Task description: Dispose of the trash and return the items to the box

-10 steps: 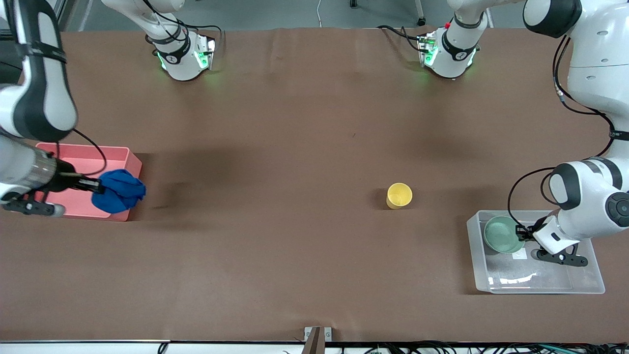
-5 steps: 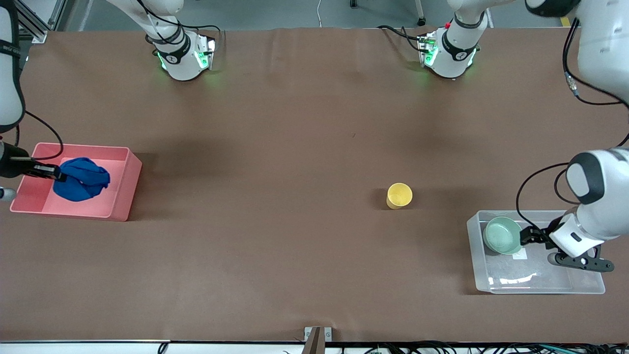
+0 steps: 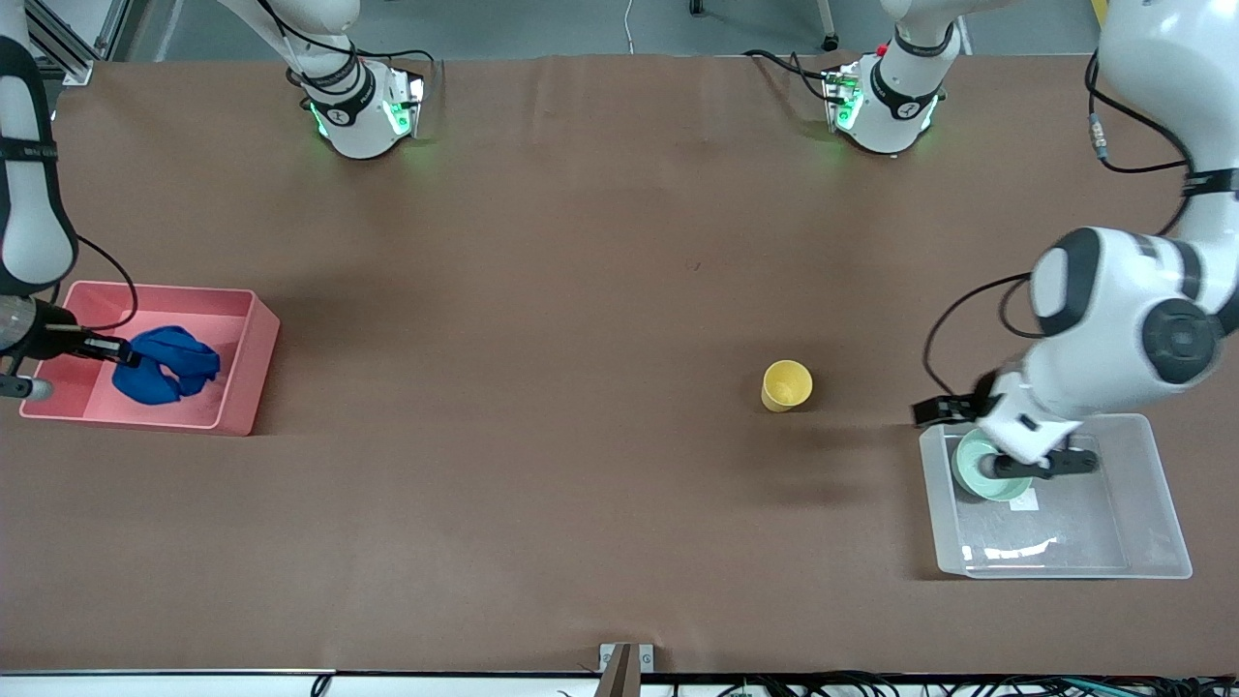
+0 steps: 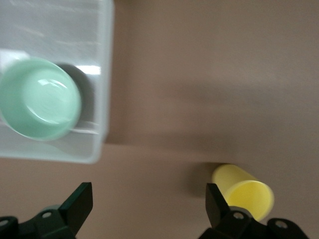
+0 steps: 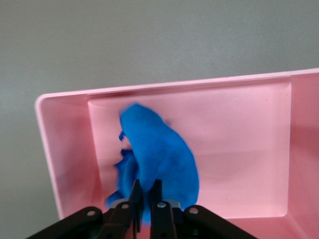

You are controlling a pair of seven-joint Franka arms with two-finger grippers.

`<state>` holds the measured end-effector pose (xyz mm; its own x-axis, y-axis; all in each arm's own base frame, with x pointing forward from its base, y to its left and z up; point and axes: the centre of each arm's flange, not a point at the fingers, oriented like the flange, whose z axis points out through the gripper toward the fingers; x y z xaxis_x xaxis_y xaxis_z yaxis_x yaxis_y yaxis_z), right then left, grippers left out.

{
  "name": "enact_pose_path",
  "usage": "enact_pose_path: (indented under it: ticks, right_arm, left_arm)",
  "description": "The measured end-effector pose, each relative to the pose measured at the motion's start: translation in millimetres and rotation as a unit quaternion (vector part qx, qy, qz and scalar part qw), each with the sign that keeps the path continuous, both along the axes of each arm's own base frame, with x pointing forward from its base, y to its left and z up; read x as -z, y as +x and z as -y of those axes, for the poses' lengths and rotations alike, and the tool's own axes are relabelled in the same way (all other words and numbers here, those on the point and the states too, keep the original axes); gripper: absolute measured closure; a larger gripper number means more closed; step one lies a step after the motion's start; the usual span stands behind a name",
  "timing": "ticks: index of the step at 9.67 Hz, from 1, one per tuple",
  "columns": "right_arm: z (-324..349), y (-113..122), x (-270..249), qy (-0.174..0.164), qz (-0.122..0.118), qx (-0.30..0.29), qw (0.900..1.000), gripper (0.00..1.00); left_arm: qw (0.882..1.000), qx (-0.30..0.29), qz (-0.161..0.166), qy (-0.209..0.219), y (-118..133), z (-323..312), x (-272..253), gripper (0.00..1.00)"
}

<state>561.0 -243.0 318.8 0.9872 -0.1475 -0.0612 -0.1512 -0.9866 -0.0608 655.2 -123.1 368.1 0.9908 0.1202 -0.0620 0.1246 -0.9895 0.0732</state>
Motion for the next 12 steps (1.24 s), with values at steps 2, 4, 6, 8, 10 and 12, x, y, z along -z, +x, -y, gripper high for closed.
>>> enact_pose_path:
  ticks: [2, 4, 6, 8, 10, 12]
  right_arm:
    - [-0.5, 9.9, -12.9, -0.013, 0.016, -0.010, 1.000, 0.56]
    - [-20.6, 34.1, -72.7, -0.038, 0.060, -0.039, 0.997, 0.26]
    - [-63.0, 39.5, -139.2, -0.050, 0.093, -0.073, 0.992, 0.00]
    - [-95.0, 29.9, -197.8, -0.059, 0.094, -0.101, 0.989, 0.00]
    - [-116.6, 17.2, -250.7, -0.063, 0.062, -0.103, 0.991, 0.00]
    - [-140.1, 4.8, -293.9, -0.068, 0.056, -0.104, 0.991, 0.00]
  left_arm:
    - [0.999, -0.032, 0.008, 0.030, -24.1, 67.1, 25.3, 0.00]
    - [0.997, -0.060, 0.001, 0.041, -47.9, 109.2, 62.3, 0.04]
    - [0.997, -0.068, -0.013, 0.042, -62.7, 121.7, 93.1, 0.13]
    - [0.996, -0.069, -0.029, 0.046, -70.5, 116.2, 113.5, 0.21]
    - [0.996, -0.070, -0.037, 0.049, -74.2, 113.2, 121.5, 0.53]
    - [0.996, -0.072, -0.037, 0.047, -73.2, 112.6, 124.4, 0.83]
